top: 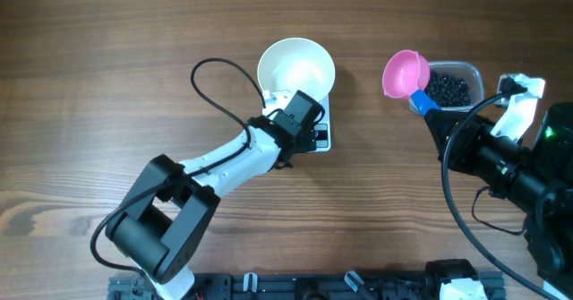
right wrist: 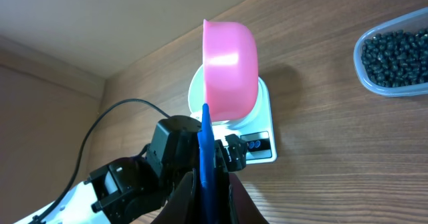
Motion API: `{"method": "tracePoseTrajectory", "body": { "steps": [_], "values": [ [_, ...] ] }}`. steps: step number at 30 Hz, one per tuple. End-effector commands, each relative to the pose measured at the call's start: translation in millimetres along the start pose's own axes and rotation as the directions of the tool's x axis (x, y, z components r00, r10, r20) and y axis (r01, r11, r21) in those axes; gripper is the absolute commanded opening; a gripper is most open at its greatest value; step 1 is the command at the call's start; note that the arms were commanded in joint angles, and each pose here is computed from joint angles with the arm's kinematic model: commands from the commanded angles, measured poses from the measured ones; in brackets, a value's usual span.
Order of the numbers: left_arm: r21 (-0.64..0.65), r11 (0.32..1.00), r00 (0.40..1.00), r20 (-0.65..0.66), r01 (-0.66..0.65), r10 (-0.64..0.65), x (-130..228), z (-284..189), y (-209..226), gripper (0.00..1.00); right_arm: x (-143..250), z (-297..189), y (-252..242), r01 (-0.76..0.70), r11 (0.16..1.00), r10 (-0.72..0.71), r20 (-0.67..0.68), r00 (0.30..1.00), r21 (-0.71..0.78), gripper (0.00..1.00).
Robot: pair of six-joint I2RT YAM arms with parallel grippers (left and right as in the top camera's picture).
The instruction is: Scoop item into bowl and weigh 150g on scale
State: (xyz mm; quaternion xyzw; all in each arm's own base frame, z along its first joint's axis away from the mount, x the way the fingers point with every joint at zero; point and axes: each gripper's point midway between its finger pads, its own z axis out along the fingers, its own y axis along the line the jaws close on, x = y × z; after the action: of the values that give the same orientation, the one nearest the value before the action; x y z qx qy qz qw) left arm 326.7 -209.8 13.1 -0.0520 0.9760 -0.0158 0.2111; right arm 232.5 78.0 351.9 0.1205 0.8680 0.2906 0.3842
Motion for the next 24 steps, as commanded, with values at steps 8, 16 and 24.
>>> {"method": "tracePoseTrajectory", "body": {
  "steps": [8, 16, 24],
  "values": [
    [-0.165, 0.986, 0.999, -0.046, -0.023, 0.016, 21, 21, 36, 1.00, -5, -2, 2, -0.007, 1.000, 0.007, 0.014, 1.000, -0.001, 0.04],
    [-0.193, 0.981, 0.999, -0.044, -0.002, -0.007, 23, 24, 41, 1.00, -5, -2, 2, -0.006, 1.000, 0.006, 0.015, 1.000, -0.001, 0.04],
    [-0.117, 0.992, 0.996, -0.079, -0.053, 0.044, 26, 26, 27, 1.00, -5, 0, 1, -0.010, 1.000, 0.010, 0.007, 1.000, 0.003, 0.04]
  ]
}}
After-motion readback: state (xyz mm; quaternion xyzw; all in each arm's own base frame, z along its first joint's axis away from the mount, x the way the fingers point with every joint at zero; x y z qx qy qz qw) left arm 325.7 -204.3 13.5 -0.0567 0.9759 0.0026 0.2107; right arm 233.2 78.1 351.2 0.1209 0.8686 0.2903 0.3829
